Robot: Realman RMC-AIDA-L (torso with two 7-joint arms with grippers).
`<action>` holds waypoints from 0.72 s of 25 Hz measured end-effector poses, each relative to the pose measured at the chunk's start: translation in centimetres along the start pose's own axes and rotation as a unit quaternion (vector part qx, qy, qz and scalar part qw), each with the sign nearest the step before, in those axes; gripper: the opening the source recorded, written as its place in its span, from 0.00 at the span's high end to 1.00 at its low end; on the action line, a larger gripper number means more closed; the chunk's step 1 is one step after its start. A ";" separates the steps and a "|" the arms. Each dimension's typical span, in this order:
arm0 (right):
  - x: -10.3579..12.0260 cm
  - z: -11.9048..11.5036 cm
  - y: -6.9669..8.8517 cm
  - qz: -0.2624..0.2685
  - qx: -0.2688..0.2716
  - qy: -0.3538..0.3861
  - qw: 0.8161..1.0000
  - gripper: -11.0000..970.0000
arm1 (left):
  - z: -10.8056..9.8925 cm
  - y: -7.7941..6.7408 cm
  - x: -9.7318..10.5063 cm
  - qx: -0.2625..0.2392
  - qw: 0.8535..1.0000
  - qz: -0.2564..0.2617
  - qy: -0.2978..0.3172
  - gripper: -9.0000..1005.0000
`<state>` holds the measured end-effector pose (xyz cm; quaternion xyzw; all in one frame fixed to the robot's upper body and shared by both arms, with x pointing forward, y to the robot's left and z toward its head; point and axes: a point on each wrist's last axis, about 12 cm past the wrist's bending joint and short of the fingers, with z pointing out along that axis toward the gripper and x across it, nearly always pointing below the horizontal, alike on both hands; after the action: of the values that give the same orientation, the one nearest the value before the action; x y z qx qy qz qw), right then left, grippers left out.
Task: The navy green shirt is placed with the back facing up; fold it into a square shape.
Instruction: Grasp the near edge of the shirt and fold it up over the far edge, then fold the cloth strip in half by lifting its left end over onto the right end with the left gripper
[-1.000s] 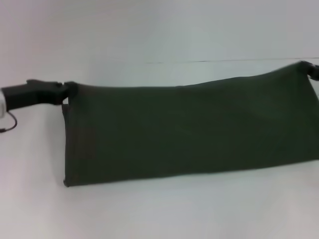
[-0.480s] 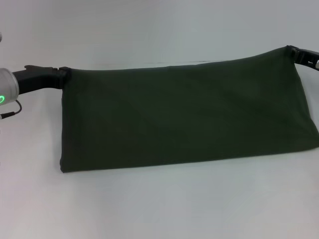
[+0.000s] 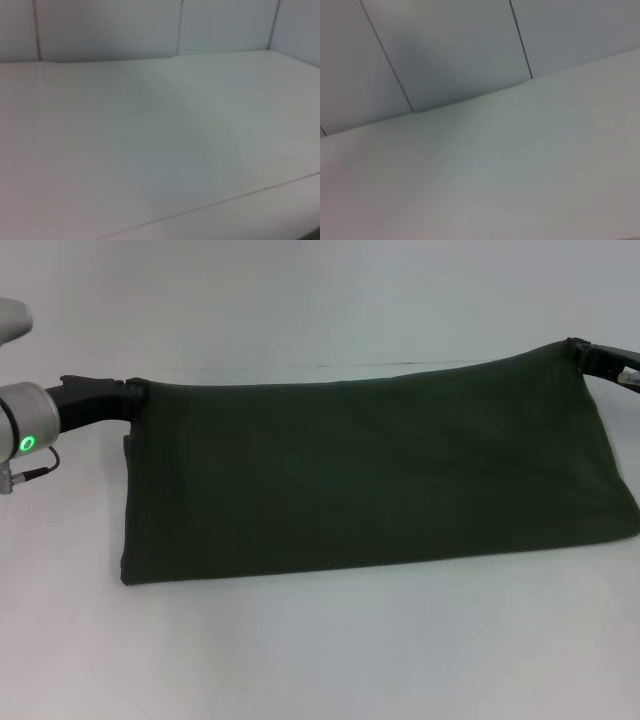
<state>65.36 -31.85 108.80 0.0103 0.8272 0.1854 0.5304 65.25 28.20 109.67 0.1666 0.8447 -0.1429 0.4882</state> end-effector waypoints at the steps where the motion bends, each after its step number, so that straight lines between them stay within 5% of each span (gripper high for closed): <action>1: 0.0 0.1 0.1 -0.005 0.000 0.003 1.000 0.87 | 0.2 -0.1 0.1 -0.009 1.000 0.001 0.001 0.99; 7: 0.0 0.5 0.5 -0.035 0.008 0.012 0.999 0.86 | 0.8 -0.6 0.5 -0.039 0.999 0.017 0.008 0.93; 14: -0.6 0.1 -0.2 -0.026 0.019 -0.004 0.999 0.60 | -0.5 0.8 0.7 -0.073 0.997 -0.025 -0.025 0.77; 18: -0.3 -0.7 -0.3 -0.016 -0.019 -0.007 1.000 0.39 | -1.9 0.9 0.9 -0.027 0.996 -0.071 -0.044 0.58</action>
<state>64.90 -32.42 109.24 -0.0119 0.8198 0.1928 0.5391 63.70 29.93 109.72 0.0868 0.8355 -0.1617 0.5179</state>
